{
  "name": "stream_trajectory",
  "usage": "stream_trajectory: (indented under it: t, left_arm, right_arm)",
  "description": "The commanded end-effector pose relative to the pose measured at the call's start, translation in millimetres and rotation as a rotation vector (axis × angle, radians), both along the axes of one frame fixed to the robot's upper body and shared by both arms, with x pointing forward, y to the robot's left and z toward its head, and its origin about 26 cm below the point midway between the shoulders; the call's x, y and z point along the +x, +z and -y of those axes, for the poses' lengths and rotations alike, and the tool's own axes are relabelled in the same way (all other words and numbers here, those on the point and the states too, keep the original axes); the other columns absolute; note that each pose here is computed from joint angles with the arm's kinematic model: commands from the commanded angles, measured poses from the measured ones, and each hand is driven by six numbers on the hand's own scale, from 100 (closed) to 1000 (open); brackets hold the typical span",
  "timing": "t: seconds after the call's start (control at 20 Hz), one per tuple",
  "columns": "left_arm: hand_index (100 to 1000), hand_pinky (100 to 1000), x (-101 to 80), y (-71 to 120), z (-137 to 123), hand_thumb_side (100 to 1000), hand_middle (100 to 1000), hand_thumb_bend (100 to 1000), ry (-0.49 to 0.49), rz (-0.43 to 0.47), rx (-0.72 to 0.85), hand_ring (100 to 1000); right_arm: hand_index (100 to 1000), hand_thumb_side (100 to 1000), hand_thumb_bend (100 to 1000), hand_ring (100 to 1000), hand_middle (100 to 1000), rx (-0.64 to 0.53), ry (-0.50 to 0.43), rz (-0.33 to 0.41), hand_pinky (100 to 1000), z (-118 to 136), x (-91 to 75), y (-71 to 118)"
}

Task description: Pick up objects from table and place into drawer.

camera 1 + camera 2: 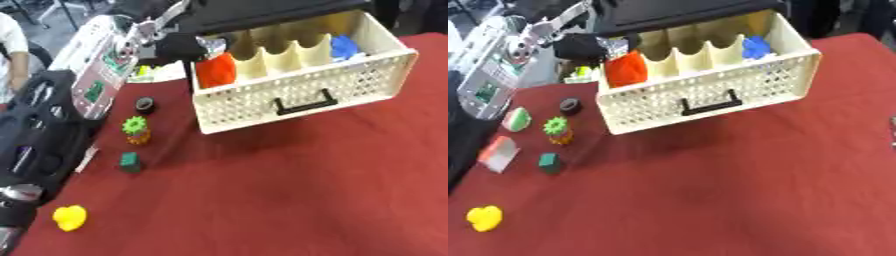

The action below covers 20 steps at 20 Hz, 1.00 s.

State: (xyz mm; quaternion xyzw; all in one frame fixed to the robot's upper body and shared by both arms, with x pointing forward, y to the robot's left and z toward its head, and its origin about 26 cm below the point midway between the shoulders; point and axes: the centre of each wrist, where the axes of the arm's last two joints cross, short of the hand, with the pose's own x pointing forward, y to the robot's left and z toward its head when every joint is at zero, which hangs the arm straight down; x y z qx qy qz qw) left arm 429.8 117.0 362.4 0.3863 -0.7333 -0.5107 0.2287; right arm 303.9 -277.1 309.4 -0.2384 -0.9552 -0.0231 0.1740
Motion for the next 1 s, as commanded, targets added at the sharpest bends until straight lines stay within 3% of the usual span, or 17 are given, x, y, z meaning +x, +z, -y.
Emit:
stream_trajectory:
  t: [0.05, 0.1, 0.35, 0.55, 1.0]
  left_arm:
    - [884, 476, -18.7, 24.9, -12.6, 667, 730, 138, -0.031, 0.112, -0.111, 698]
    - [856, 446, -25.4, 27.9, -14.7, 676, 699, 100, -0.047, 0.138, -0.160, 670]
    - [786, 408, -60.7, 41.3, -27.0, 670, 631, 100, -0.129, 0.217, -0.451, 614]
    - [763, 387, -81.1, 43.4, -38.4, 665, 612, 100, -0.171, 0.239, -0.596, 595]
    - [777, 368, -125.0, 19.8, -72.8, 711, 593, 100, -0.182, 0.292, -0.800, 569]
  right_arm:
    - [747, 435, 100, 465, 406, -0.019, -0.010, 0.016, 446, 3.1, -2.7, 5.8]
    - [747, 435, 100, 465, 406, -0.021, -0.013, 0.014, 446, 3.6, -2.8, 5.4]
    - [747, 439, 100, 465, 405, -0.032, -0.029, 0.004, 446, 6.0, -3.2, 3.6]
    - [747, 441, 100, 465, 406, -0.046, -0.044, -0.006, 446, 8.2, -3.6, 2.2]
    - [745, 476, 100, 462, 410, -0.181, -0.133, -0.057, 444, 18.3, -6.8, 2.3]
